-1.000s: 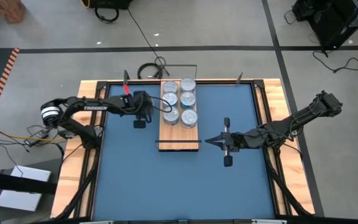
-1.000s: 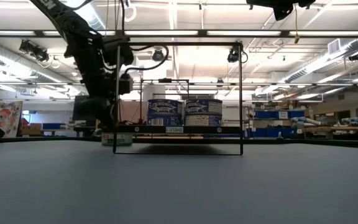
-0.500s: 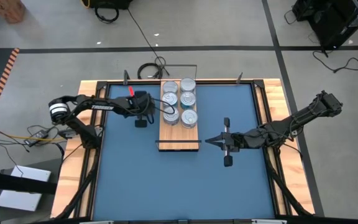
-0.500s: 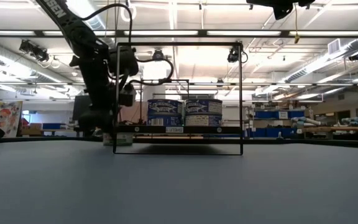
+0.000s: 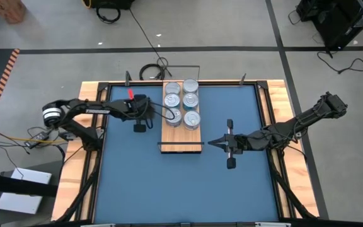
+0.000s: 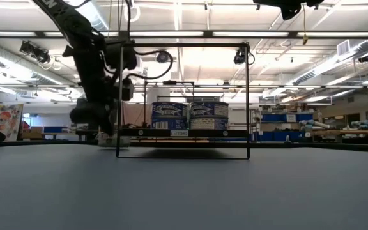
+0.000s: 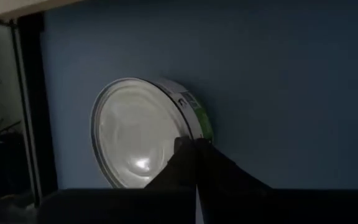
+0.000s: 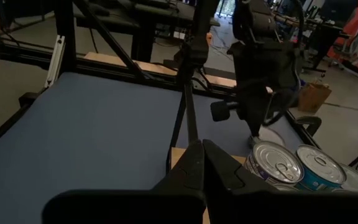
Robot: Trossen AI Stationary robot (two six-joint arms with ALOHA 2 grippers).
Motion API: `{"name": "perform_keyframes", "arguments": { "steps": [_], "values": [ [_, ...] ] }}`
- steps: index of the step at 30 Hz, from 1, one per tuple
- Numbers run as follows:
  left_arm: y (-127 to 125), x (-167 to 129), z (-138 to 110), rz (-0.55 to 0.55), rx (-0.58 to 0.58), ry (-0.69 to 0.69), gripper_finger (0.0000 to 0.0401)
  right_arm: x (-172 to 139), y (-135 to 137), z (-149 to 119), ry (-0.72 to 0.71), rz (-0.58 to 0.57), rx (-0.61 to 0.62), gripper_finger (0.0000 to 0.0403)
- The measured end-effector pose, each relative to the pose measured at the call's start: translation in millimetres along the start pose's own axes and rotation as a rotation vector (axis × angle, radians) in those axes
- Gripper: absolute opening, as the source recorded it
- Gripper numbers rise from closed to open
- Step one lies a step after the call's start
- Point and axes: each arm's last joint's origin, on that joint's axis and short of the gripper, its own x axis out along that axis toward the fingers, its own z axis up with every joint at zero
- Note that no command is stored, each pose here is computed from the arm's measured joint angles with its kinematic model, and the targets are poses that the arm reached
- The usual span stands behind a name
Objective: Stack canned seafood by type on shelf
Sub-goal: Stack the green tuna can on top of the other green tuna can on the shelf
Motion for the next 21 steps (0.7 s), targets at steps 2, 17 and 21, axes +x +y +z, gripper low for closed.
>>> {"name": "perform_keyframes", "arguments": {
  "steps": [2, 17, 21],
  "values": [
    [-1.0, -7.1, -2.0, -0.002, -0.004, 0.002, 0.0001, 0.0, 0.0, 0.0, 0.000, 0.000, 0.000, 0.0005],
    [-27.4, -79.0, -12.5, -0.045, -0.070, -0.152, 0.0000, 0.0, 0.1, 0.1, -0.001, 0.000, 0.004, 0.0005],
    [-34.9, -92.1, -13.9, -0.059, -0.099, -0.204, 0.0001, 0.0, 0.0, 1.6, -0.015, -0.001, 0.012, 0.0005]
  ]
}}
